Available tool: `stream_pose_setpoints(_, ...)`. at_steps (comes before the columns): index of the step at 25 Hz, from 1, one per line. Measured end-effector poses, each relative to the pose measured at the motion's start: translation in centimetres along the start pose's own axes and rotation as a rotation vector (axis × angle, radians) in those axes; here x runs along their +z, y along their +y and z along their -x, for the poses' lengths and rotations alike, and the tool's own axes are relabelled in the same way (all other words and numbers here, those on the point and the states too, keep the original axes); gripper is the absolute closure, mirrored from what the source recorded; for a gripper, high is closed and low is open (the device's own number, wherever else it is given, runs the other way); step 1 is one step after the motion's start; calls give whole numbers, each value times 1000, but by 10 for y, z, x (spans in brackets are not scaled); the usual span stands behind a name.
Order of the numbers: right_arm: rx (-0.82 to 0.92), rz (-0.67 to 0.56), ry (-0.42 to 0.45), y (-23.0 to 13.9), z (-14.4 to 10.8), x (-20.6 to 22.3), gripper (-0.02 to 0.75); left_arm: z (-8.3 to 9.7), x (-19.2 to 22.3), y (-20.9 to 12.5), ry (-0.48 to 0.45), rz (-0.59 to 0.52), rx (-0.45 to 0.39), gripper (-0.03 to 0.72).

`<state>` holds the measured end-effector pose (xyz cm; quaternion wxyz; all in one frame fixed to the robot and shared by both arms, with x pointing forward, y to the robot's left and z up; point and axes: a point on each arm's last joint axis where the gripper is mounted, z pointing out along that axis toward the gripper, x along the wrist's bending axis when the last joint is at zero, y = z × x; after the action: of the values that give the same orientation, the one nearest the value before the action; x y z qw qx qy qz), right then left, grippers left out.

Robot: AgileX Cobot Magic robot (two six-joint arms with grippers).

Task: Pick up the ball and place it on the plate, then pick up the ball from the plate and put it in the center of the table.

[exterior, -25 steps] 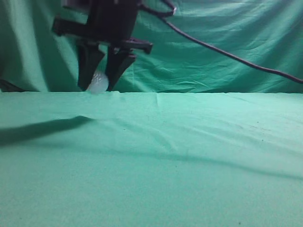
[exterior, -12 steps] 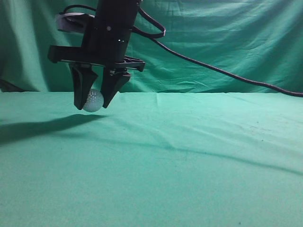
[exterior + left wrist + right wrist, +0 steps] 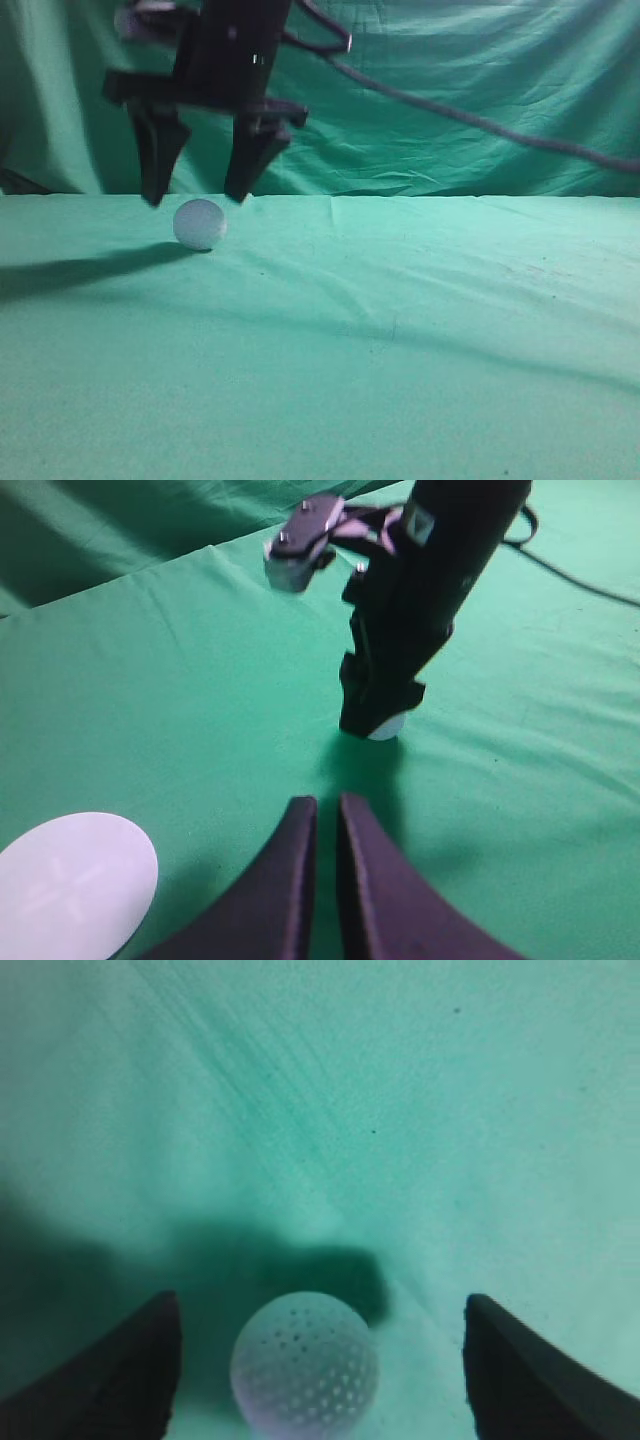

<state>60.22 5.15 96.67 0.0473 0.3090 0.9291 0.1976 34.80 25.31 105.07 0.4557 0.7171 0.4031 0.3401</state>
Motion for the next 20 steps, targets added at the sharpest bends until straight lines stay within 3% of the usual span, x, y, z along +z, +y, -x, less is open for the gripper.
stream_pose_setpoints(7,35,87,-19,13,-9,-109,219,0,0,0,0,0,0,636)
stream_pose_setpoints(13,13,163,-71,0,-18,-203,651,0,0,0,0,0,0,636)
stream_pose_setpoints(14,12,193,-76,-3,-20,-220,682,0,0,0,0,0,0,636)
stream_pose_setpoints(20,36,368,-120,-31,-32,-311,682,1,-4,0,-12,11,-42,636)
